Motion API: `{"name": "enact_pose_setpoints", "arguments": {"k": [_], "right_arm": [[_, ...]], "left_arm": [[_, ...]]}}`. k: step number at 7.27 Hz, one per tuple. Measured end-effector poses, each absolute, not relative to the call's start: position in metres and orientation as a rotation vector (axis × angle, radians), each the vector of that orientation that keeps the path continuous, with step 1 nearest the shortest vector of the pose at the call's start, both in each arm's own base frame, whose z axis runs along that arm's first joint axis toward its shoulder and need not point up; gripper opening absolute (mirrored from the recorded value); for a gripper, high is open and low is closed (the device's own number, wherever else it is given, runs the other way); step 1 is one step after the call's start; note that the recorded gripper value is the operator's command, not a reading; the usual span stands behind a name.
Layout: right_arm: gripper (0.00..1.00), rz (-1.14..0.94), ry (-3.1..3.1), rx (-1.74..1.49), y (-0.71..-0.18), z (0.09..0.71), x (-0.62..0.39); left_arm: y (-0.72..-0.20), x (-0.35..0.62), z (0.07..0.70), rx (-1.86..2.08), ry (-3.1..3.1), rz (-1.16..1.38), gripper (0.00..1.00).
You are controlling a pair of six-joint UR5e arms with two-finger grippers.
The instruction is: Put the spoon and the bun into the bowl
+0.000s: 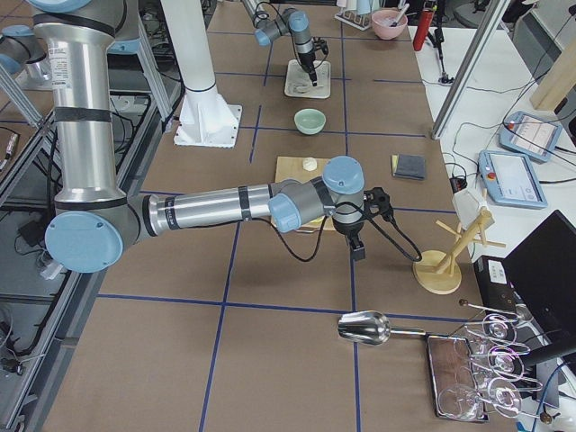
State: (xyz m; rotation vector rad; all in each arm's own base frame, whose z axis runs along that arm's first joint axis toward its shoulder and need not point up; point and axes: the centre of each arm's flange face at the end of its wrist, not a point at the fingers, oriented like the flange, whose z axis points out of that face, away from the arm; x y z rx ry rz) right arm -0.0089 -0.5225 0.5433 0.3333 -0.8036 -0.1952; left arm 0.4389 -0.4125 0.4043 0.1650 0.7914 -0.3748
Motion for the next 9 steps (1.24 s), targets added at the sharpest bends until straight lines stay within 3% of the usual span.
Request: {"name": "enact_pose_setpoints", "arguments": {"k": [1, 2, 3, 4, 9], "right_arm": [[1.0, -0.195, -0.804, 0.333, -0.522, 0.543, -0.009], [1.0, -0.196, -0.804, 0.333, -0.523, 0.543, -0.009], [1.0, -0.197, -0.804, 0.333, -0.523, 0.543, -0.01], [1.0, -0.197, -0.804, 0.334, -0.523, 0.543, -0.01], [1.0, -0.197, -0.804, 0.334, -0.524, 0.543, -0.01]], "left_arm": [[-0.414, 0.445, 0.405, 0.166, 0.786, -0.375, 0.69], [-0.417, 0.452, 0.404, 0.17, 0.783, -0.375, 0.62], [-0.417, 0.456, 0.403, 0.172, 0.782, -0.373, 0.38], [-0.417, 0.458, 0.402, 0.174, 0.782, -0.373, 0.03], [-0.416, 0.451, 0.386, 0.183, 0.806, -0.374, 0.0]]}}
